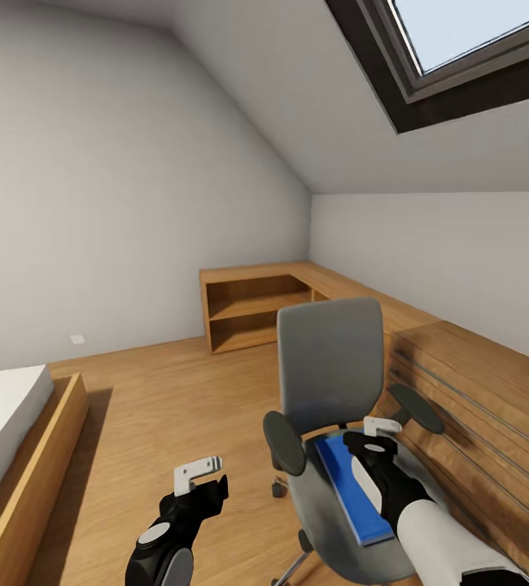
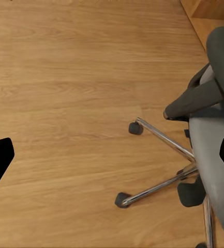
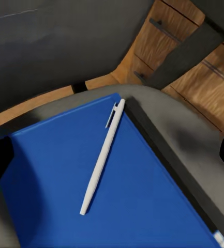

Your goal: In the bedroom, organize the workspace by keeping the computer under the desk, ensuring the monitor is on the desk, placing the keyboard on the desk next to the monitor, placing the mouse on the desk next to the keyboard, moving the folder from the swivel chair onto the desk next to the mouse, stacking the notebook on top of the folder with the pen on top of the notebook, and positioning the swivel chair next to the desk.

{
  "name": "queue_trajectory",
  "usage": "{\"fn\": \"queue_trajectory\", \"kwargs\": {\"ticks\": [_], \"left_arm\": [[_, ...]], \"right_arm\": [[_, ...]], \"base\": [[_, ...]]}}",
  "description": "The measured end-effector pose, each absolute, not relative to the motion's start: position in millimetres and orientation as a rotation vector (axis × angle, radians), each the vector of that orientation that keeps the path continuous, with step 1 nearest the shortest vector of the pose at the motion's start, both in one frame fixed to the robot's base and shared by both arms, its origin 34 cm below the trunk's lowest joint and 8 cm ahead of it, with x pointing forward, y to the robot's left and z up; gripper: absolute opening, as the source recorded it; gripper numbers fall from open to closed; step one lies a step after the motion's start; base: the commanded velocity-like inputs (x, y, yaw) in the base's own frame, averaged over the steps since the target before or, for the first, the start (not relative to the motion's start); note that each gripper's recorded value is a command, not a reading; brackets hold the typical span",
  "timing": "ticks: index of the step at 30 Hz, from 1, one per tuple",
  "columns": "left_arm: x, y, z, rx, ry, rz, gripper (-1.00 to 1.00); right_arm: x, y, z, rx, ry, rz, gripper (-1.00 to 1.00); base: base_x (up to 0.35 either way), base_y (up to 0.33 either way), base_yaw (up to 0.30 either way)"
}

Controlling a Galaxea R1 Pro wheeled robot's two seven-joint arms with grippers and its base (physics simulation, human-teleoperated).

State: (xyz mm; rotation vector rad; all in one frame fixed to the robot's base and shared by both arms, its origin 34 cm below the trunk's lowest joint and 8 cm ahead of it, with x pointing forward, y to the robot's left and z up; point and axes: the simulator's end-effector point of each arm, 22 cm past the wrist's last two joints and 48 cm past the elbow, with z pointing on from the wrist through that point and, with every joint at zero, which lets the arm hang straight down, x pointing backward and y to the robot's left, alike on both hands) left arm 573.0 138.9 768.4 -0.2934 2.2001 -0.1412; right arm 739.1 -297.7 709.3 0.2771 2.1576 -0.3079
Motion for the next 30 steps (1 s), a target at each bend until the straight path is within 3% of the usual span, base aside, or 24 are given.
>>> {"fn": "queue_trajectory", "kwargs": {"ticks": [12,30], "left_arm": [[577.1,183.8,764.0,-0.417,2.181,-0.089,1.0],[574.0,186.5,731.7,-0.425,2.175,-0.088,1.0]], "right_arm": [[731.9,-294.0,692.7,0.338,2.191,-0.258,1.0],[730.0,-291.4,661.4,0.341,2.186,-0.249,1.0]], "base": [[0.002,0.0,0.0],[0.0,0.0,0.0]]}}
